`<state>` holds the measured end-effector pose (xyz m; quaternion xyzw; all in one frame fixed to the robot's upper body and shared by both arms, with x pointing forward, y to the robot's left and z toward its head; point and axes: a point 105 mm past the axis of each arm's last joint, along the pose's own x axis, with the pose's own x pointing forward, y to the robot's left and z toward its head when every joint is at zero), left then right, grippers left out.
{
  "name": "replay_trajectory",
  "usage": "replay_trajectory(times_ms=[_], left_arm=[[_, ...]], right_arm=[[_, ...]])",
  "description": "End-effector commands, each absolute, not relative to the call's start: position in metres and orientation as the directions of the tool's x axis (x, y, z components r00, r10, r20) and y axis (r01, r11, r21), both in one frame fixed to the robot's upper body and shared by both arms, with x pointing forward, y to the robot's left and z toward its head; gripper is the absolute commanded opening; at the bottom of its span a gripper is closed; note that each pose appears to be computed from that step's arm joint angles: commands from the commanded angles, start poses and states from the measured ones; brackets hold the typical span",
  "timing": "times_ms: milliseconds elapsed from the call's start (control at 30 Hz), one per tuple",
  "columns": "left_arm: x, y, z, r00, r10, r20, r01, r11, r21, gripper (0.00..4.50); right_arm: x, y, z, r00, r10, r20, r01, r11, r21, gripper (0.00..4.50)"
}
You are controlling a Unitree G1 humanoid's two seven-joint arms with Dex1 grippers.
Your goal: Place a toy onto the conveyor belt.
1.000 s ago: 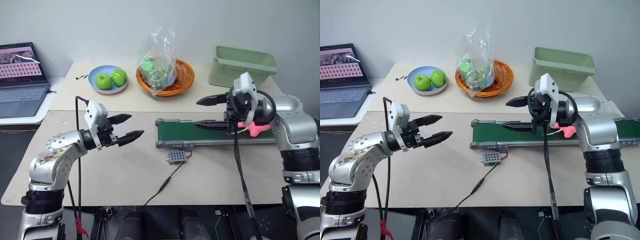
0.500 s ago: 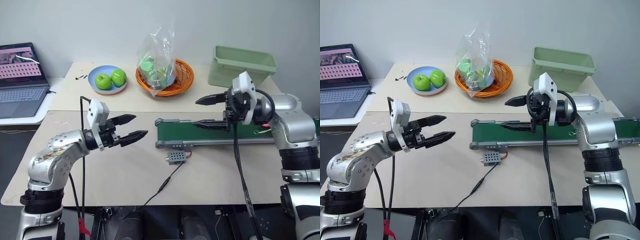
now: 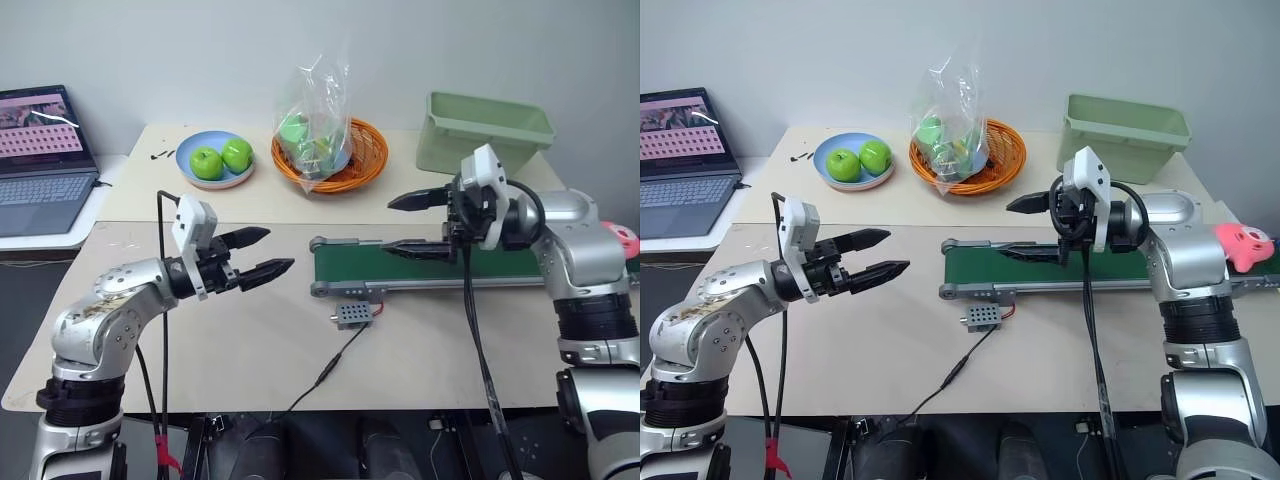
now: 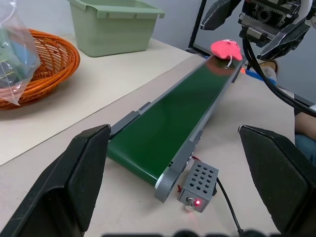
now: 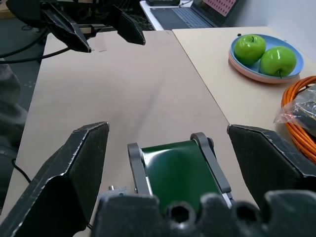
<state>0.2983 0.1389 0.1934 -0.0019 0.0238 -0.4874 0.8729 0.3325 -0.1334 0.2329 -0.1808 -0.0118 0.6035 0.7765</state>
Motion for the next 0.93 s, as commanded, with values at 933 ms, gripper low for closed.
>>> replay_trajectory(times_ms=[933], left_arm=[[0.293,0.151,0.221,0.538,-0.843,-0.013,0.843,0.538,0.007,4.41]], right_arm=[[0.334,-0.124,0.231,0.267,0.946,-0.184,-0.922,0.195,-0.335,4.5]])
